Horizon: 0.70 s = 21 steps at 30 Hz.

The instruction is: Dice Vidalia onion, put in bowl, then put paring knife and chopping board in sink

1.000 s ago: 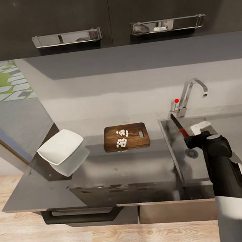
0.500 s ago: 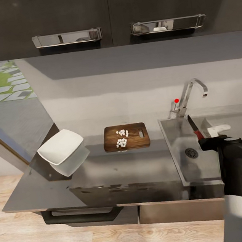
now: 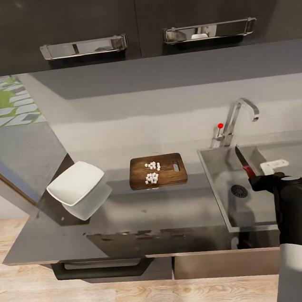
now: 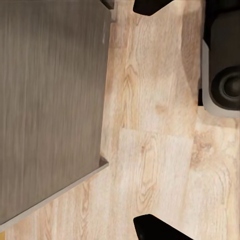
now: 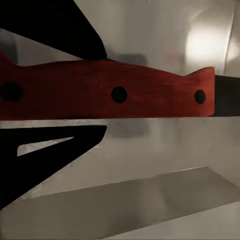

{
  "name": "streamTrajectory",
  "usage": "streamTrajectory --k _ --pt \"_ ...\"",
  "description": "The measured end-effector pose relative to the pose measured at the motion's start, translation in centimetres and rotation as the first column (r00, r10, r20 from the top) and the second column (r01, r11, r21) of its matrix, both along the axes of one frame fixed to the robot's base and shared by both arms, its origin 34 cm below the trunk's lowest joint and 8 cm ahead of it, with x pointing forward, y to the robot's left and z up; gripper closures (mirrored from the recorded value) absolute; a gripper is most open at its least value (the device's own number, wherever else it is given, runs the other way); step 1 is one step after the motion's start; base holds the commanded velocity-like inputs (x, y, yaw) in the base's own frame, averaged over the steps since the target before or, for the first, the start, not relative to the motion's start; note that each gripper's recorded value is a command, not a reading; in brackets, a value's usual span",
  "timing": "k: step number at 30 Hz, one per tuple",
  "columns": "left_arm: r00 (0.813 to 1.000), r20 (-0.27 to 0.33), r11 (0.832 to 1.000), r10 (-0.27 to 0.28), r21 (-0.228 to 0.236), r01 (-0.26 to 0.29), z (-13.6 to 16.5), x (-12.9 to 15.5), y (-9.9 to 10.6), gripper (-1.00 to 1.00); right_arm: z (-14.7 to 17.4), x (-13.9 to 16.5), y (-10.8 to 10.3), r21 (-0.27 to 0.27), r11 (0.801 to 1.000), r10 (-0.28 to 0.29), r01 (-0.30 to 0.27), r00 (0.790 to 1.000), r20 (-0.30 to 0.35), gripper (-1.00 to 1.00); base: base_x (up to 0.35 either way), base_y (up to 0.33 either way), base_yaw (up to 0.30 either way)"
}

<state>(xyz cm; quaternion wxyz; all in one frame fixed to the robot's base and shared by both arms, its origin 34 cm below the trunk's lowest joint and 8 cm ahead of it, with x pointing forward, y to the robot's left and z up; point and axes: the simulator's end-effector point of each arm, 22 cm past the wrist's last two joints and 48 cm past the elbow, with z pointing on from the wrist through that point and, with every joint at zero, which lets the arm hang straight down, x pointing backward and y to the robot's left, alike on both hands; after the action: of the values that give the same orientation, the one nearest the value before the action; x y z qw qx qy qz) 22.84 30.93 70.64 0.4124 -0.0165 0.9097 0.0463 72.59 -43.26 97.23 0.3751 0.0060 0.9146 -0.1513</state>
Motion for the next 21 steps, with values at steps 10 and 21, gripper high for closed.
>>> streamTrajectory --k 10,21 --pt "0.999 -0.044 1.0 0.005 0.008 -0.005 -0.4 -1.8 0.3 -1.0 -6.9 -0.9 3.3 0.13 0.991 0.055 -0.041 0.993 -0.106 1.0 0.0 0.0 0.0" --pt "0.999 -0.048 1.0 0.01 0.0 -0.01 -0.5 -2.0 -0.3 -1.0 -7.5 -2.1 0.1 0.167 0.984 -0.039 0.053 0.995 -0.089 1.0 0.0 0.0 0.0"
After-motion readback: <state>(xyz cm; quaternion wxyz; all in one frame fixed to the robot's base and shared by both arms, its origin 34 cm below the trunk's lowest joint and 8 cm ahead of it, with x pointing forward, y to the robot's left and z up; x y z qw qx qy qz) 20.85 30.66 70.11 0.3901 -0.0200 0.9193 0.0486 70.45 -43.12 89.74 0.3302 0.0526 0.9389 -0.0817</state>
